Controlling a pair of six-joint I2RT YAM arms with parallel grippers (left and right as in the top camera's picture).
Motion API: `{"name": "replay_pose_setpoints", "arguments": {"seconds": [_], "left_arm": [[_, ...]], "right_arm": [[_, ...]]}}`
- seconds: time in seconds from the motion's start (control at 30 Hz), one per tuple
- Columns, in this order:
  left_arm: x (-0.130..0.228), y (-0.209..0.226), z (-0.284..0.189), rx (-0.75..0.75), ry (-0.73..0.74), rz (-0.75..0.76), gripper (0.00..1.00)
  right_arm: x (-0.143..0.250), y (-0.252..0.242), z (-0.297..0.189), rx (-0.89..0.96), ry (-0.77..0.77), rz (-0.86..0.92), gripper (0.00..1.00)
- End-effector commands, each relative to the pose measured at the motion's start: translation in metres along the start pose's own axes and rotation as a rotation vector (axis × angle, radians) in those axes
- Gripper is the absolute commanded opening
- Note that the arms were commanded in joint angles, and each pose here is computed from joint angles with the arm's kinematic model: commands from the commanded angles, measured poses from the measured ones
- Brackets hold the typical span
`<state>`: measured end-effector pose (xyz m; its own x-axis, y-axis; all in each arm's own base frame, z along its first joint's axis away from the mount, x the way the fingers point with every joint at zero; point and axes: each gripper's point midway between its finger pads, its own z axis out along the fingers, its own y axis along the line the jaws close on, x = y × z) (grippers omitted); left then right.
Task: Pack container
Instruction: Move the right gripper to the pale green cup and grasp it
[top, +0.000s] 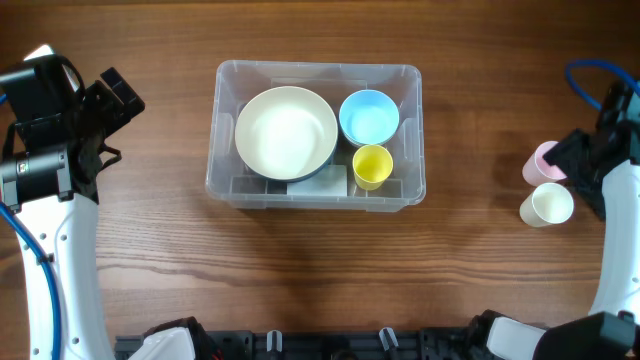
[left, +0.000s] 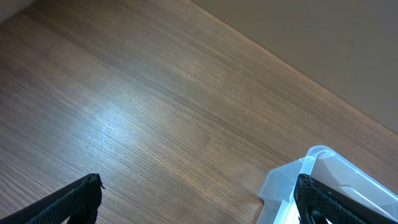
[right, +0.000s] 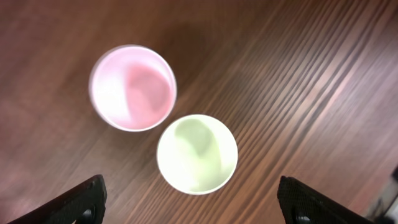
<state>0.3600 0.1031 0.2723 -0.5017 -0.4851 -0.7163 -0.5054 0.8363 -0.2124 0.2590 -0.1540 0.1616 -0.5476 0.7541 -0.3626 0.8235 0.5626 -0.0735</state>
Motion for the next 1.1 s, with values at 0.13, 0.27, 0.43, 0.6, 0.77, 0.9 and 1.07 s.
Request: {"name": "replay_pose_setpoints", "arguments": {"seconds": [0.13,0.27,0.43,0.6,0.77,0.9,1.07], "left_arm": [[-0.004,-0.002,-0.004,0.013,-0.010,-0.013,1.00],[-0.004,-0.002,-0.004,0.013,-0.010,-0.013,1.00],[-0.004,-0.002,-0.004,0.013,-0.010,-0.013,1.00],[-0.004,-0.002,-0.004,0.013,-0.010,-0.013,1.00],[-0.004,-0.002,-0.004,0.013,-0.010,-0.013,1.00],[-0.004,-0.002,-0.004,0.013,-0.010,-0.013,1.00],[-0.004,-0.002,-0.004,0.013,-0.010,-0.013,1.00]], "right_arm": [[0.029,-0.005,0.036,-0.061,0.120,0.119,0.88],[0.037,-0.014,0.052,-0.046,0.142,0.174,0.84],[0.055,-0.025,0.076,-0.037,0.176,0.210,0.77],[0.066,-0.029,0.096,-0.041,0.173,0.230,0.68],[0.061,-0.028,0.097,-0.051,0.155,0.231,0.14],[0.060,-0.025,0.098,-0.062,0.153,0.234,0.04],[0.062,-0.021,0.097,-0.085,0.165,0.227,0.04]]}}
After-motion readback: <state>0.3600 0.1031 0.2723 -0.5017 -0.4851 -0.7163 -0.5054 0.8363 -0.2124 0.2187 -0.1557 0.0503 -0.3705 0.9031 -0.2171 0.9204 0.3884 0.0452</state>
